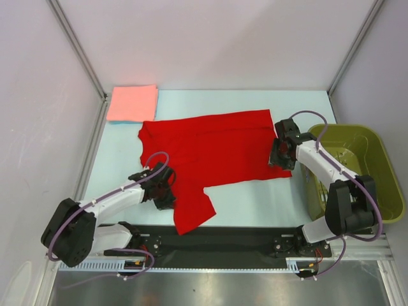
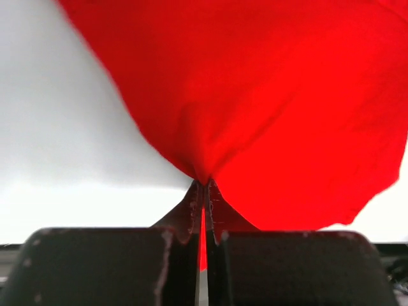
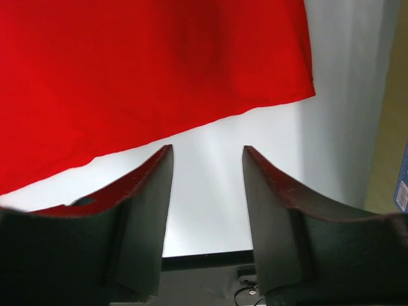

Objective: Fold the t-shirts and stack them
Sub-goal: Fold the tshirt

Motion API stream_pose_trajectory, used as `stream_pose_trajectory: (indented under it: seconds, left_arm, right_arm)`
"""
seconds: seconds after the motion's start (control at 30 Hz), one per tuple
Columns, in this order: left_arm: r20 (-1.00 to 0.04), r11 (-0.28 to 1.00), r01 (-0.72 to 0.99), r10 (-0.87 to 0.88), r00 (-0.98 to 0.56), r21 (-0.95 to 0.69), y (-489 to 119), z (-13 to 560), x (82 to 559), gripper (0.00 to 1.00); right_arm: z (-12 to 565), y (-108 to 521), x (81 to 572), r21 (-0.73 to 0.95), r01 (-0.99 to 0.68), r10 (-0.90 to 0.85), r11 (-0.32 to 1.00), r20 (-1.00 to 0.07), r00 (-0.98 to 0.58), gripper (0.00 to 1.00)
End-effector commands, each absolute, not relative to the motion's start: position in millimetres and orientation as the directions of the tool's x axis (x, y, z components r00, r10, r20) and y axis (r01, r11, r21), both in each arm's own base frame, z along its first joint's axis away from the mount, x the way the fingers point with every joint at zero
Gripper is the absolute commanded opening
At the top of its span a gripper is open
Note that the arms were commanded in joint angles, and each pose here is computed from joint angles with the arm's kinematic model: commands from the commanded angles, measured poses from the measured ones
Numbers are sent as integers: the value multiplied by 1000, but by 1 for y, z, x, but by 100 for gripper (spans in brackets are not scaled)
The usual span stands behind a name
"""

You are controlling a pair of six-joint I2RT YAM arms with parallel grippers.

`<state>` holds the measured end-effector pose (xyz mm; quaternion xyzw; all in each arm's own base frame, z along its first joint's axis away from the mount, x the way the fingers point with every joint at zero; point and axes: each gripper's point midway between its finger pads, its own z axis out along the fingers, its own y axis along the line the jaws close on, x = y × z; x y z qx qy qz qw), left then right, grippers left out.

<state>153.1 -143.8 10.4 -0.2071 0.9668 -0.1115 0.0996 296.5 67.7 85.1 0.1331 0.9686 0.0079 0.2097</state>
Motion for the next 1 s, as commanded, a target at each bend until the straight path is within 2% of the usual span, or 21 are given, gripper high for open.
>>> stream_pose_trajectory:
  seconds: [0.0,0.1,0.17,0.57,0.97]
  left_arm:
    - [-232,882,-439,-469,-852,-172,-112,16,157,0]
    - [-270,867,-471,-498,-824,-161,-93,26,162,0]
    - [-288,864,-477,-503,-815,-159,-85,31,163,0]
    - [-325,864,-481,-503,-801,-151,-73,43,174,0]
    - [-336,883,-435,-470,-816,-177,-78,46,181,0]
  right_arm:
    - [83,59,303,30,308,291,951,-426,-857,48]
    - [73,56,298,14,318,294,948,-415,-861,46]
    - [69,54,295,1,328,300,945,-409,-862,41]
    - [36,37,282,-97,414,353,905,-370,-859,46]
    - [15,22,280,-145,525,432,839,-411,-803,43]
